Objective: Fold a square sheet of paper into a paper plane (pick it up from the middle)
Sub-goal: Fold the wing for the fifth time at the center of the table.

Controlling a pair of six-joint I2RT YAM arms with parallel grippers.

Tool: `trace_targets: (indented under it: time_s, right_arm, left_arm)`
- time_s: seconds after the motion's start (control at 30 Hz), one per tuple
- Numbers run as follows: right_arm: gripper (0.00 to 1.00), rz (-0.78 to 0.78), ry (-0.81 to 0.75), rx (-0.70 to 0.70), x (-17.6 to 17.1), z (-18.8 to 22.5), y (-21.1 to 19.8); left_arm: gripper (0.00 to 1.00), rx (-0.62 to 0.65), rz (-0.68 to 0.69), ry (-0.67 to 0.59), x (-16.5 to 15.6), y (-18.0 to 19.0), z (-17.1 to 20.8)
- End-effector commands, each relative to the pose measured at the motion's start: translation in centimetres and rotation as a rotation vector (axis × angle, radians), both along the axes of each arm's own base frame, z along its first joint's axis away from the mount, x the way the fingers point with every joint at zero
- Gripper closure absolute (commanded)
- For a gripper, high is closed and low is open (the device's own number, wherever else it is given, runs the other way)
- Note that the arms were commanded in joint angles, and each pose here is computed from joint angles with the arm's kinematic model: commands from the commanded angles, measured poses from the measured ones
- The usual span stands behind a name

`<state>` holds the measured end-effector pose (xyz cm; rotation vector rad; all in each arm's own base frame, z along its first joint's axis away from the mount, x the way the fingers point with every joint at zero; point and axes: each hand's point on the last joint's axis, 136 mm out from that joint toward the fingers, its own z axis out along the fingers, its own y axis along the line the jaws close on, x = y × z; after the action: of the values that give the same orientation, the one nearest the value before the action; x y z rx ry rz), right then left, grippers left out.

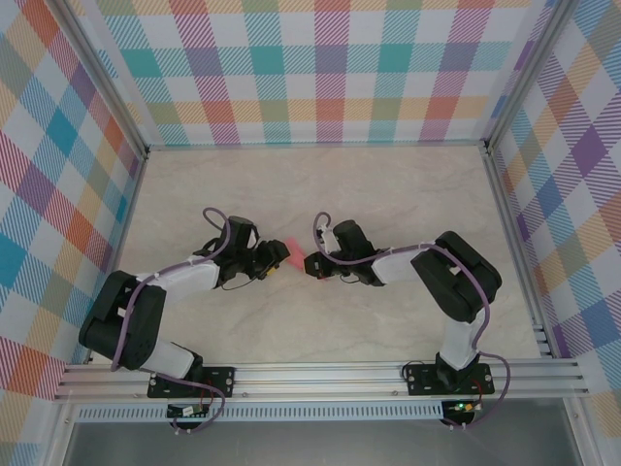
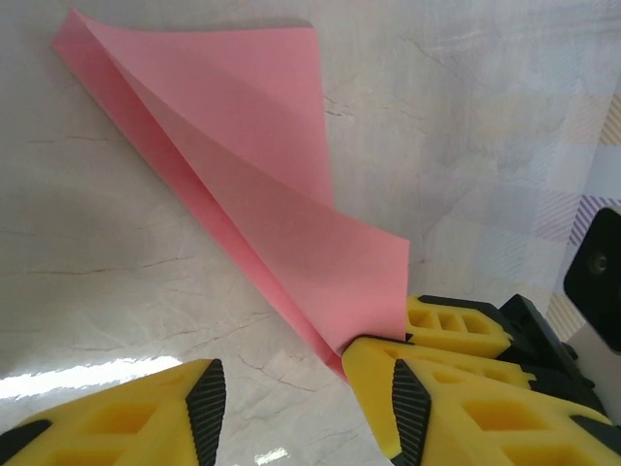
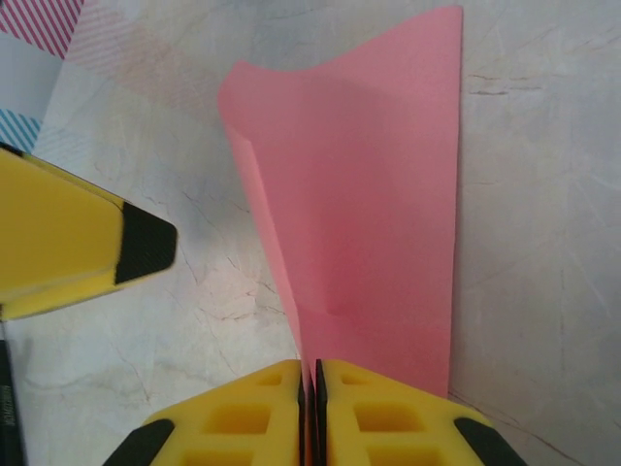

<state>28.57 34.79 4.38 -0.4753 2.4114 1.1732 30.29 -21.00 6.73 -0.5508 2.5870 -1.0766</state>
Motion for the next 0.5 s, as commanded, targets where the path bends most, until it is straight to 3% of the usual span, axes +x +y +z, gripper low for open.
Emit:
trace_targets:
  time_s: [0.0,0.47]
  right_arm:
    - [0.86,0.005,0.065,0.046,-0.6,-0.5,0.1]
    - [0.87,-0.036,0.195,0.096,-0.5,-1.3,-0.4]
  left_arm:
    - [0.52,-0.038,-0.048,-0.038,0.4,-1.6,0.5]
    - [0.63,-0.046,-0.085,-0.052,1.7,-3.3,-0.1]
